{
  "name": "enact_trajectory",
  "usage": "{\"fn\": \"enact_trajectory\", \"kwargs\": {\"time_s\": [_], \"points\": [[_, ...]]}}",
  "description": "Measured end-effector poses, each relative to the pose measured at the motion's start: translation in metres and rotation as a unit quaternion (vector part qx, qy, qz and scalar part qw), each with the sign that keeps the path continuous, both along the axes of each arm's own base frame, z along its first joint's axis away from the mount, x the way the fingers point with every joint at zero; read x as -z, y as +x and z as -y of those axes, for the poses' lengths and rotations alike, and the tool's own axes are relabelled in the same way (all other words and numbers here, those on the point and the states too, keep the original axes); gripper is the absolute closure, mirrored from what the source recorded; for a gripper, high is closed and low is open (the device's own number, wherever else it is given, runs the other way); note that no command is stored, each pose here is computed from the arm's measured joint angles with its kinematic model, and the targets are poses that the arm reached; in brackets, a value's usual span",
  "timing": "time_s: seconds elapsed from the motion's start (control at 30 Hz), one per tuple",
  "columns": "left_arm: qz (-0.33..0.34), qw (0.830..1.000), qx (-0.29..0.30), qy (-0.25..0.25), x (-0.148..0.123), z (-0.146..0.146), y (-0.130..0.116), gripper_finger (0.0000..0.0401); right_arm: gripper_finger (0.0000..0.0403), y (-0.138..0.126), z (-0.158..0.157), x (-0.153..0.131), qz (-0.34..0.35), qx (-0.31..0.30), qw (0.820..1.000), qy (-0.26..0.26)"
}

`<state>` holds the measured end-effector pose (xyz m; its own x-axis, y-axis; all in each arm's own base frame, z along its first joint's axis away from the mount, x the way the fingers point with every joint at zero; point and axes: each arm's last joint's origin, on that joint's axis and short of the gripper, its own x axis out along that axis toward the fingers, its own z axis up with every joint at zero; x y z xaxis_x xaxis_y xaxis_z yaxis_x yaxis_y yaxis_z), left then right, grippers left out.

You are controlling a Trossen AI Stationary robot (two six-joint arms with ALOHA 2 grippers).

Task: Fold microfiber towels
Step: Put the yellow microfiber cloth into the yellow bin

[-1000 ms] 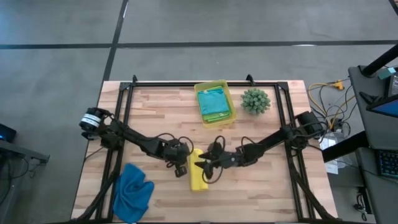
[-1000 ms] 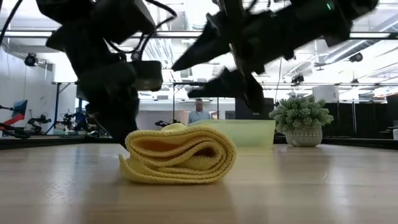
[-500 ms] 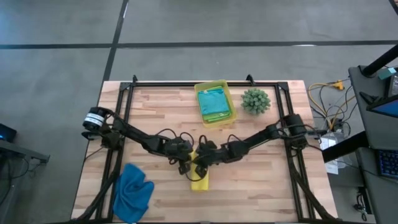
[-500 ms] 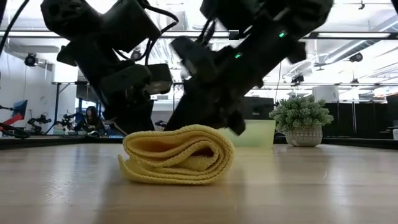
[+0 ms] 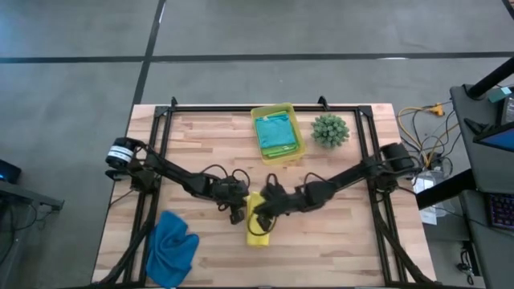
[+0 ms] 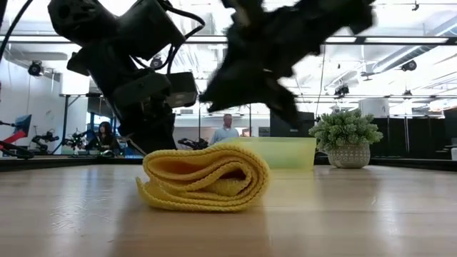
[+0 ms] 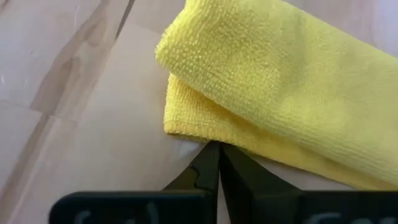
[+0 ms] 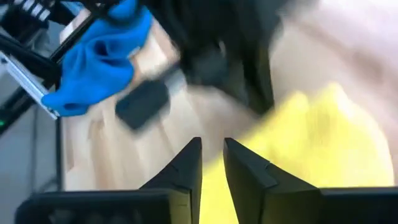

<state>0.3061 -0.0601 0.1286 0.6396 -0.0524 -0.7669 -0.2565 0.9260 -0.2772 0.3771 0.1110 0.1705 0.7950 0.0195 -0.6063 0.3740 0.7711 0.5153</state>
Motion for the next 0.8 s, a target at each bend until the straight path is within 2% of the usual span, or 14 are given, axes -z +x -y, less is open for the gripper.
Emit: {"fn": "enact_trajectory", "kwargs": {"time_s": [0.17,0.37,0.47,0.57,0.8], "points": [[0.002,1.000,0.010,-0.002,-0.001,-0.004,0.001,0.0401,0.0316,-0.036,-0.004,0.024,-0.028,0.111,0.986,0.117],[-0.004,0.999,0.035,-0.029,0.006,-0.013,0.006,0.0401,0.0257,-0.060,0.000,0.055,0.013,0.199,0.941,0.272],[-0.003,0.999,0.040,-0.035,0.007,-0.016,0.007,0.0401,0.0224,-0.064,0.002,0.061,0.009,0.218,0.929,0.299],[0.003,0.999,0.040,-0.035,0.007,-0.018,0.008,0.0401,0.0199,-0.064,0.002,0.062,-0.003,0.222,0.924,0.311],[0.029,0.998,0.043,-0.044,0.008,-0.020,0.013,0.0401,0.0177,-0.064,0.001,0.067,-0.024,0.243,0.906,0.344]]}}
